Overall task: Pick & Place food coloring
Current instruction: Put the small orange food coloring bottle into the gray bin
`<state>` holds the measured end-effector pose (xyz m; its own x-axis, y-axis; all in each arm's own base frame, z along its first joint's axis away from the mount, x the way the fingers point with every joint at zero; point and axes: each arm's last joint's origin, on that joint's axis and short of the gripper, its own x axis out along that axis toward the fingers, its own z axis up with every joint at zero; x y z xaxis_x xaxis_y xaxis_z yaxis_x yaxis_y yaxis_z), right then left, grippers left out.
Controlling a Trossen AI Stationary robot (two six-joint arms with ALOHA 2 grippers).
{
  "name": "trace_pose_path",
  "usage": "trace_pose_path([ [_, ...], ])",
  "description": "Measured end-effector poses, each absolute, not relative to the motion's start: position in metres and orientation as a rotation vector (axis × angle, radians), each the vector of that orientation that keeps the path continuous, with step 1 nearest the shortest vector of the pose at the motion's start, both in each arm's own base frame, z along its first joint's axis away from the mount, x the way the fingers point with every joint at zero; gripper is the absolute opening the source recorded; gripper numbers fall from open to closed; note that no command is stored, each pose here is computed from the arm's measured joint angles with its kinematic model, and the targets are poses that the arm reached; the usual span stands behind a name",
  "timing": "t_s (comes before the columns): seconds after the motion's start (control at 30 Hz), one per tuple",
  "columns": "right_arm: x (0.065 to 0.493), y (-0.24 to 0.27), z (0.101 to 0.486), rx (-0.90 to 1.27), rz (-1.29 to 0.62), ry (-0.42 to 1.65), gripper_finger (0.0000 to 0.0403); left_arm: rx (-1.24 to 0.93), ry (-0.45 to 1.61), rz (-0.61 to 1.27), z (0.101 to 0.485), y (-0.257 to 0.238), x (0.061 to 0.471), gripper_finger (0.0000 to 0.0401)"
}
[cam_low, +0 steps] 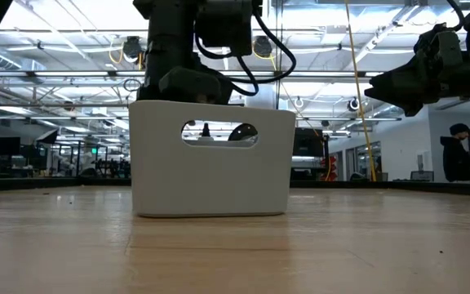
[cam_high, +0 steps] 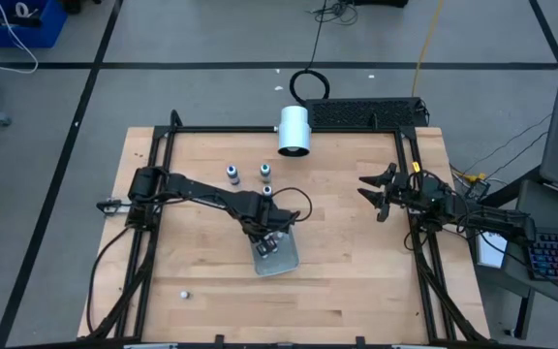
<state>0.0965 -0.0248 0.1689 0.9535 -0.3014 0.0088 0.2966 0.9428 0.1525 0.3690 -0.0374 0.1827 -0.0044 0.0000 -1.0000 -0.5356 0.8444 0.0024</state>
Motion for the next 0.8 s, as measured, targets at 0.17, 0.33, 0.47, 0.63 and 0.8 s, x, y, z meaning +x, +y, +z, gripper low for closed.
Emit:
trace_pose_path([
  [0.17,0.097,-0.025,0.169,0.151,-0.305,-0.032,0.0169,-0.465,1.536,0.424,0.174,-0.038,0.367,0.0058],
  [0.33,0.097,-0.025,0.169,0.151,-0.305,-0.032,0.0169,-0.478,1.535,0.45,0.171,-0.038,0.365,0.0058],
  [0.47,0.097,-0.025,0.169,0.151,-0.305,-0.032,0.0169,-0.477,1.535,0.449,0.171,-0.038,0.365,0.0058],
  [0.63,0.097,-0.025,0.169,0.15,-0.305,-0.033,0.0169,-0.487,1.528,0.462,0.171,-0.037,0.365,0.0105],
  [0.8,0.097,-0.025,0.169,0.151,-0.305,-0.032,0.0169,-0.488,1.534,0.452,0.171,-0.041,0.364,0.0193],
])
